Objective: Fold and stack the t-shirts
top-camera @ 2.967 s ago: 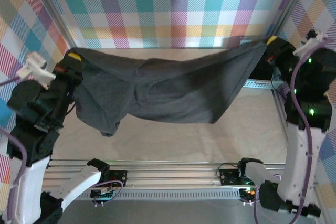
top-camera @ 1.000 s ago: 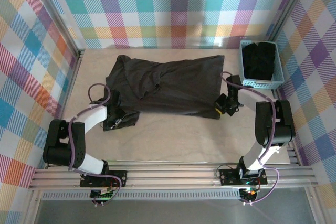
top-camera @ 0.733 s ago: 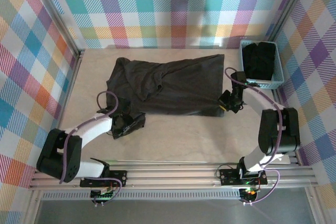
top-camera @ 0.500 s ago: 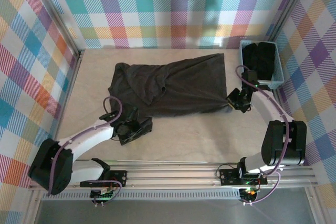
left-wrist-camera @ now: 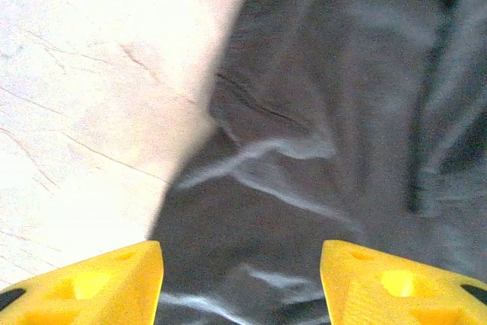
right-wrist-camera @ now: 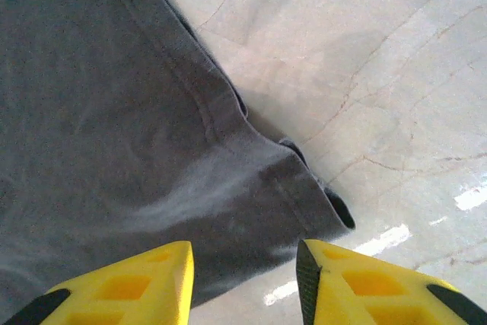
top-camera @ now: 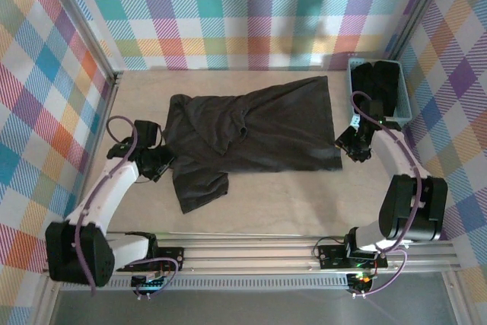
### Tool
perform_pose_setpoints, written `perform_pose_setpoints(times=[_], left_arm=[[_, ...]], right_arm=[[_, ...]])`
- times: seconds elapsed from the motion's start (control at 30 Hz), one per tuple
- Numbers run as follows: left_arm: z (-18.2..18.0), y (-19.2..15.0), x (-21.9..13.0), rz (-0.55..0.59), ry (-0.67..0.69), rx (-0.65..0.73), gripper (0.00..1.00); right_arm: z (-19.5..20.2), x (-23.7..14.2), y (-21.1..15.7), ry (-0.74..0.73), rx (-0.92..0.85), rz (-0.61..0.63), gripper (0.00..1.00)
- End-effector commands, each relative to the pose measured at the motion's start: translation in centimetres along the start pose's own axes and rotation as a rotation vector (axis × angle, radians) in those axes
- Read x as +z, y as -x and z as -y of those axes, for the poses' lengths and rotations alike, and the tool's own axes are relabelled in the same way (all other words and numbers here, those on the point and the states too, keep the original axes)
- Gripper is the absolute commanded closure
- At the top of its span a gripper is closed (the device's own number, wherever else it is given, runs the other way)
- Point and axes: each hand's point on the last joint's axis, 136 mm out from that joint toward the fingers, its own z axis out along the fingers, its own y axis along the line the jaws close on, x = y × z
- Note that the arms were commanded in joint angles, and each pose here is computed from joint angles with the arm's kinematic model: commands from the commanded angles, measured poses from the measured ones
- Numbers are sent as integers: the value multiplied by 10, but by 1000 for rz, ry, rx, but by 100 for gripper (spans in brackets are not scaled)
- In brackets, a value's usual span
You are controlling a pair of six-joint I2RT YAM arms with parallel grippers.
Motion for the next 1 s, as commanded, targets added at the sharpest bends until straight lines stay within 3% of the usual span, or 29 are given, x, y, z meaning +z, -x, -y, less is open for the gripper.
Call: perform_pose_setpoints(times=[0.0, 0.07, 0.3, 0.4, 0.67, 0.97], left_arm=[[2, 12, 8, 48, 5, 118, 49], [1, 20, 11, 86, 24, 139, 54], [-8, 34, 31, 123, 103, 117, 51], [-23, 43, 33, 160, 146, 40, 56], [-1, 49, 51, 132, -40, -69, 57], [0, 35, 75, 53, -61, -75, 60]], right_arm=[[4, 1, -22, 13, -20, -57, 59], [5, 4, -29, 15, -25, -77, 58], [3, 14, -43, 19, -27, -110, 59], [-6, 18, -51, 42, -49, -132, 70], [-41, 45, -74, 30, -147, -202, 76], [-42, 53, -69, 9, -157, -206, 78]])
